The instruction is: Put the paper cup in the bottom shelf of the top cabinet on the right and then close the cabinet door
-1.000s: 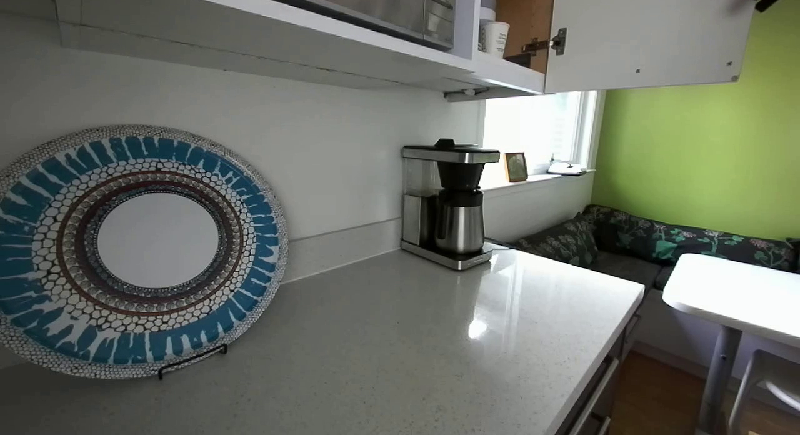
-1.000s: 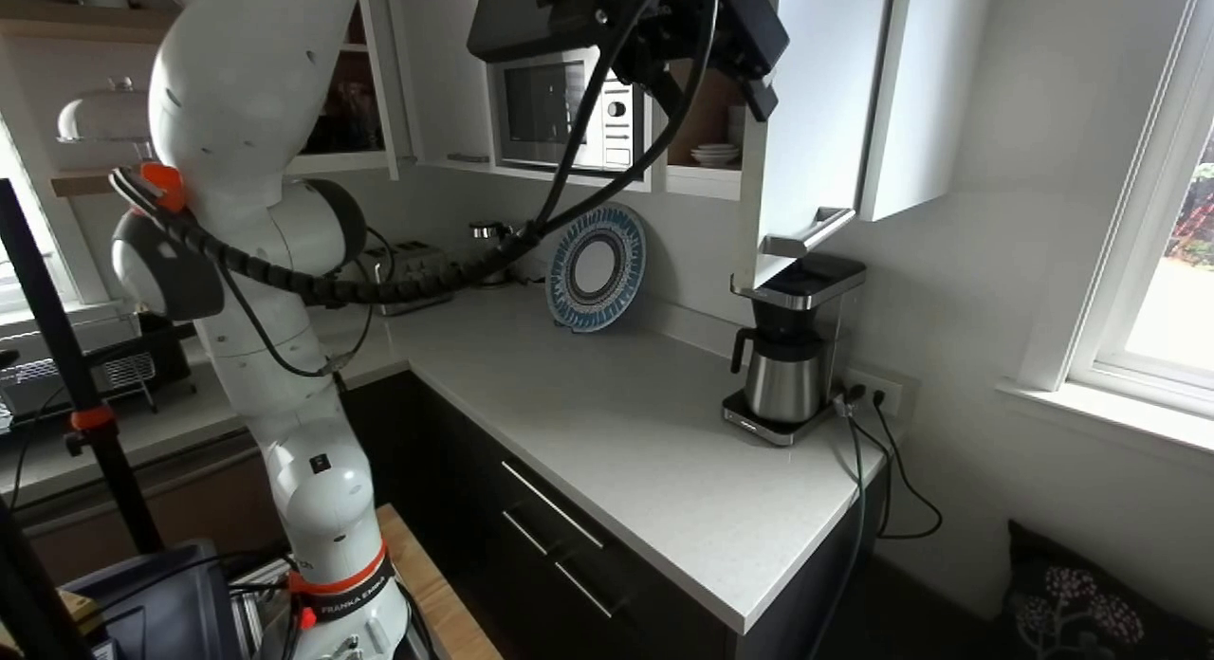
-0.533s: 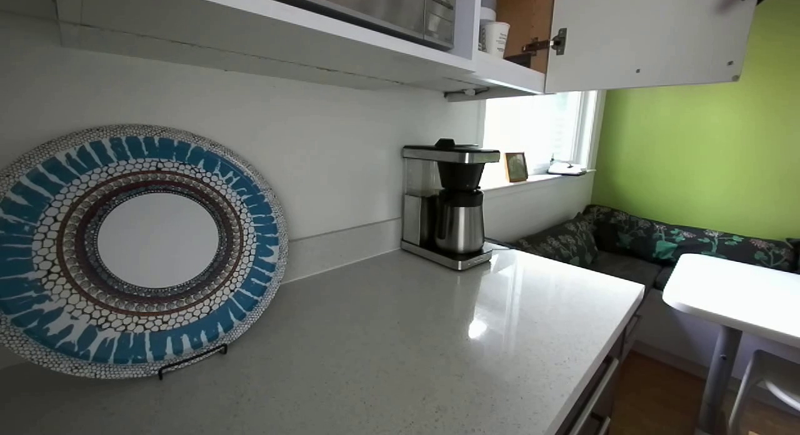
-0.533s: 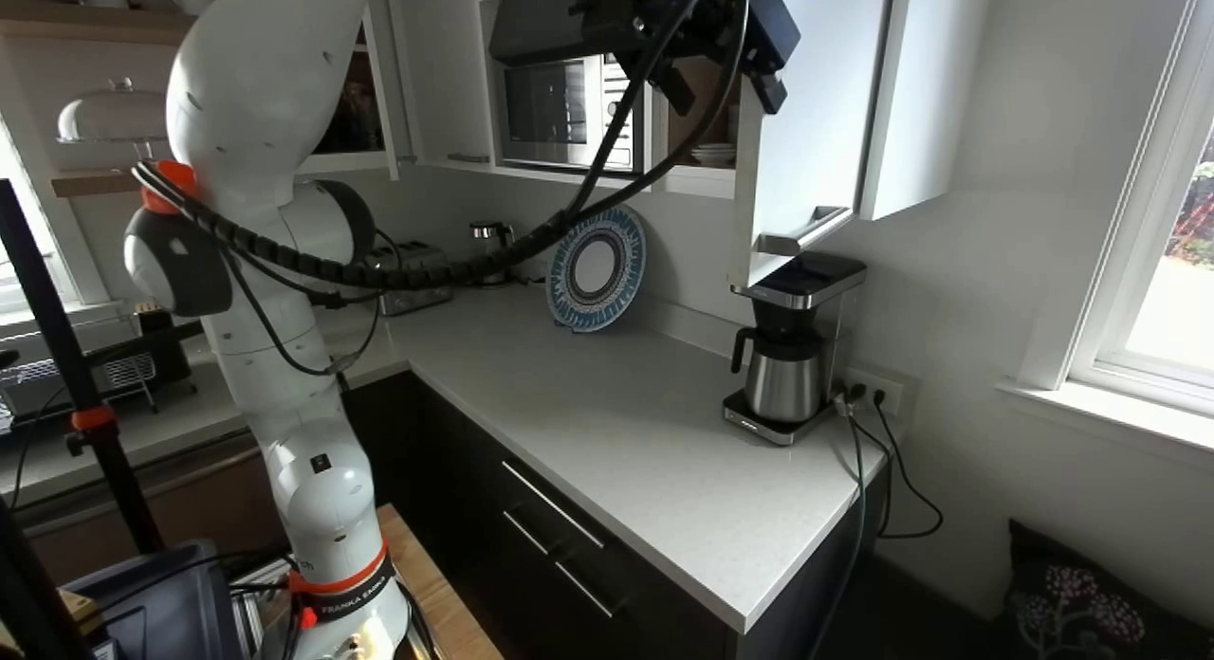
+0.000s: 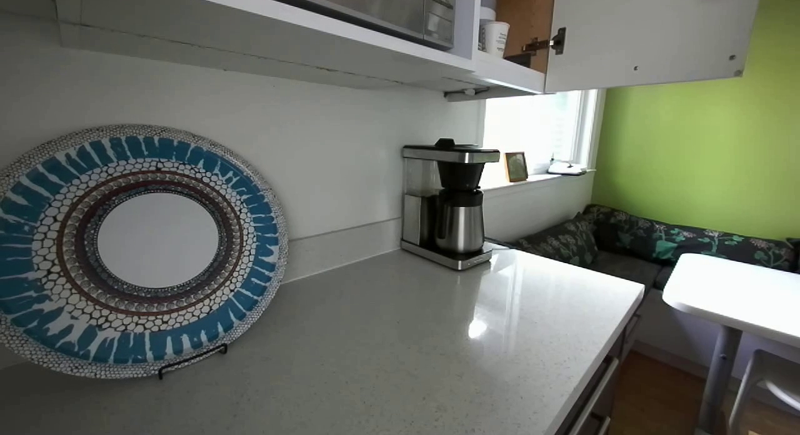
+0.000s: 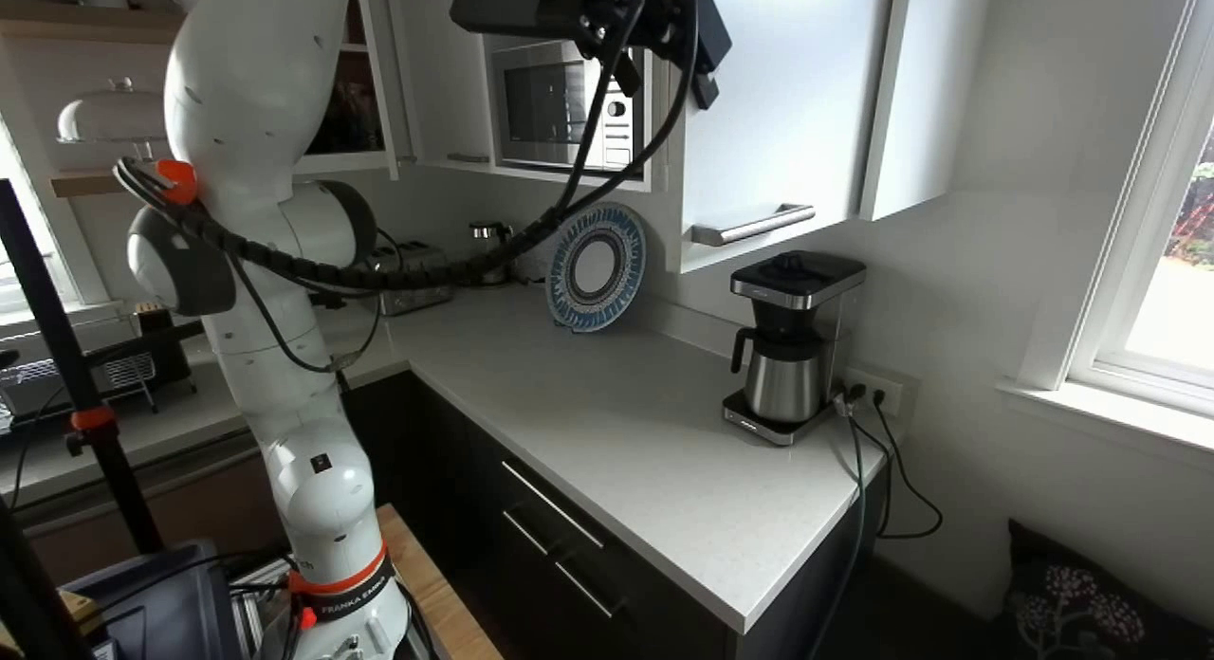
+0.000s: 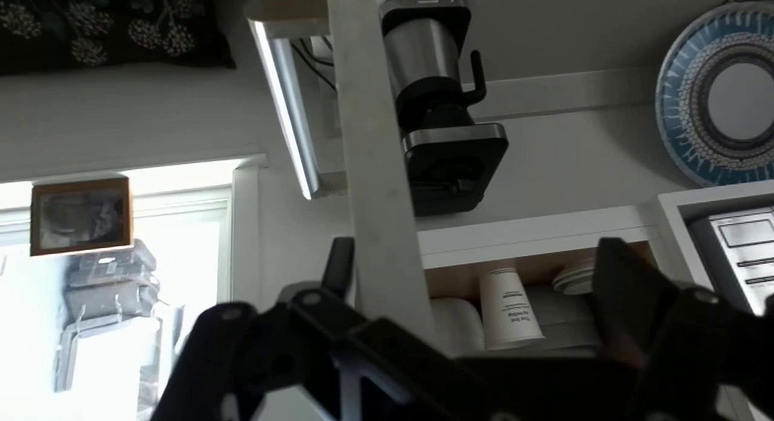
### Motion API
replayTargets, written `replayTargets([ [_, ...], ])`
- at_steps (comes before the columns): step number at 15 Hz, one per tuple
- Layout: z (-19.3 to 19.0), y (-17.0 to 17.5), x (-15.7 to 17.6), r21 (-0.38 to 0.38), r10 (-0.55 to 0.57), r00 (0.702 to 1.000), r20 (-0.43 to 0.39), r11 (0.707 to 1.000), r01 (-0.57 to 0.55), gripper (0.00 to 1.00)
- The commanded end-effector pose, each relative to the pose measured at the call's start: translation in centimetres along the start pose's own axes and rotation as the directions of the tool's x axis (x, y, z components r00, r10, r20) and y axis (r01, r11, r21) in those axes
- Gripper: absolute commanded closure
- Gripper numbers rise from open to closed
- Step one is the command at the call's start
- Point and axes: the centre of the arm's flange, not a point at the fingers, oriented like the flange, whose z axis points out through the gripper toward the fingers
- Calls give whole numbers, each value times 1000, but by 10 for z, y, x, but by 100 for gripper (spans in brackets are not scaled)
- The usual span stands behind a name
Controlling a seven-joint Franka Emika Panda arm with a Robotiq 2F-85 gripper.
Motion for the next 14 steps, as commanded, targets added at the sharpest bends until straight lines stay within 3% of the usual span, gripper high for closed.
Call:
replayTargets([
  [1,-17,-32,29,55,12,1000,19,998,-13,0],
  [14,9,-150,62,181,74,996,56,980,-83,0],
])
